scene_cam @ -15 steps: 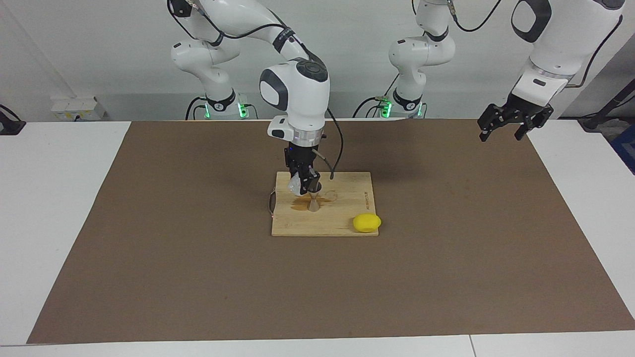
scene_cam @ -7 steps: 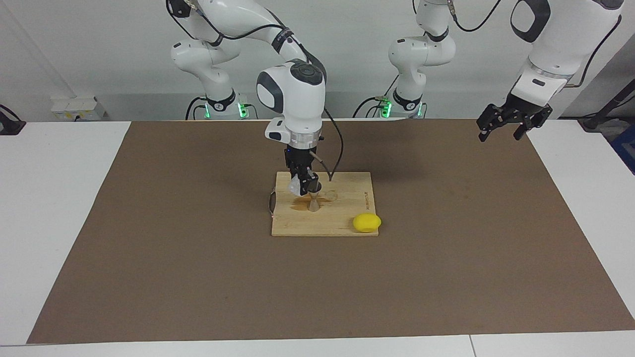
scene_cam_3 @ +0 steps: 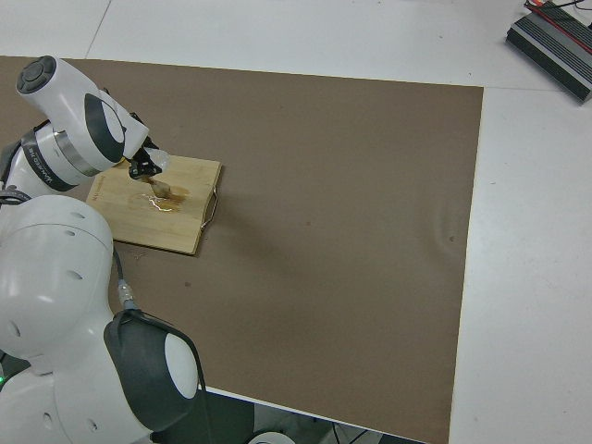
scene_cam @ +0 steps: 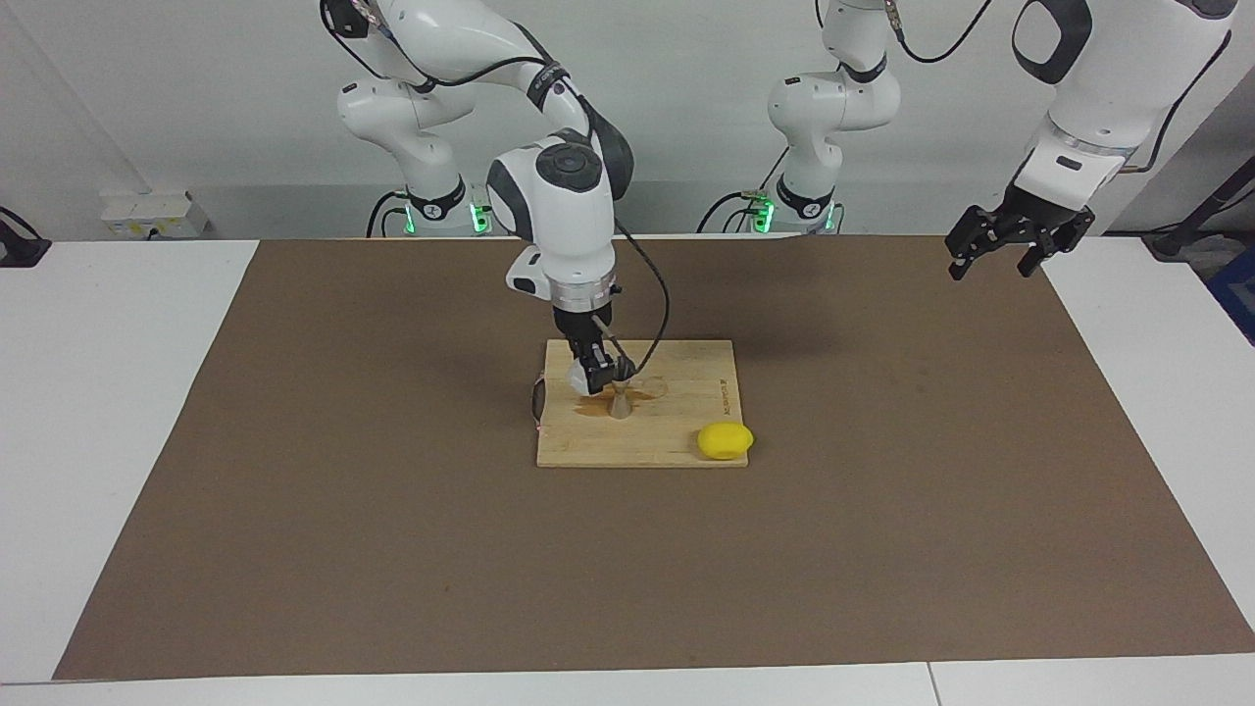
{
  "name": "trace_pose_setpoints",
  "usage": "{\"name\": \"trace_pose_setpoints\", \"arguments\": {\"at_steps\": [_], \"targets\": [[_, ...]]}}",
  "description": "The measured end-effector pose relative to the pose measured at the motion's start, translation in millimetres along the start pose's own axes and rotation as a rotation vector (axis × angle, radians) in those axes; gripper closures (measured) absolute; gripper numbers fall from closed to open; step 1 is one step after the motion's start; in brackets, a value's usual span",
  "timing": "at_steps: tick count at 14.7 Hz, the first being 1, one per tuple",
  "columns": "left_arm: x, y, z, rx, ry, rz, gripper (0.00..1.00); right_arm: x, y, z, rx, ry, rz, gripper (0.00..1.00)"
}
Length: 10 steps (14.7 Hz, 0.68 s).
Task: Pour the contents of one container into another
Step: 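Tilt the clear glass with the right gripper to pour into the cup, then carry the glass back with the right gripper and lower it beside the board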
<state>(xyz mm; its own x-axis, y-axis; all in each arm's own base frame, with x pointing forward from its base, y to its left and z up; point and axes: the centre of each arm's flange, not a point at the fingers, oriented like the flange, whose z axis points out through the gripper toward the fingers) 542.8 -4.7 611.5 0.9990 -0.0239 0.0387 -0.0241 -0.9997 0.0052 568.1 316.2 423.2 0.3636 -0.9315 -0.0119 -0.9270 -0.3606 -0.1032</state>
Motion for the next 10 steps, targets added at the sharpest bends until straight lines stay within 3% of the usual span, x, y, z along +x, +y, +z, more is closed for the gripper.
{"name": "trace_pose_setpoints", "arguments": {"at_steps": [5,10], "targets": [[-0.2,2.1,-0.1,0.0,-0.001,0.003,0.0,40.2,3.8,17.2,-0.042,-0.155,0.059,0.49],[-0.4,-1.1,-0.2,0.0,-0.001,-0.002,0.0,107.8,25.3,53.2,-0.079,-0.316,0.052,0.49]]}}
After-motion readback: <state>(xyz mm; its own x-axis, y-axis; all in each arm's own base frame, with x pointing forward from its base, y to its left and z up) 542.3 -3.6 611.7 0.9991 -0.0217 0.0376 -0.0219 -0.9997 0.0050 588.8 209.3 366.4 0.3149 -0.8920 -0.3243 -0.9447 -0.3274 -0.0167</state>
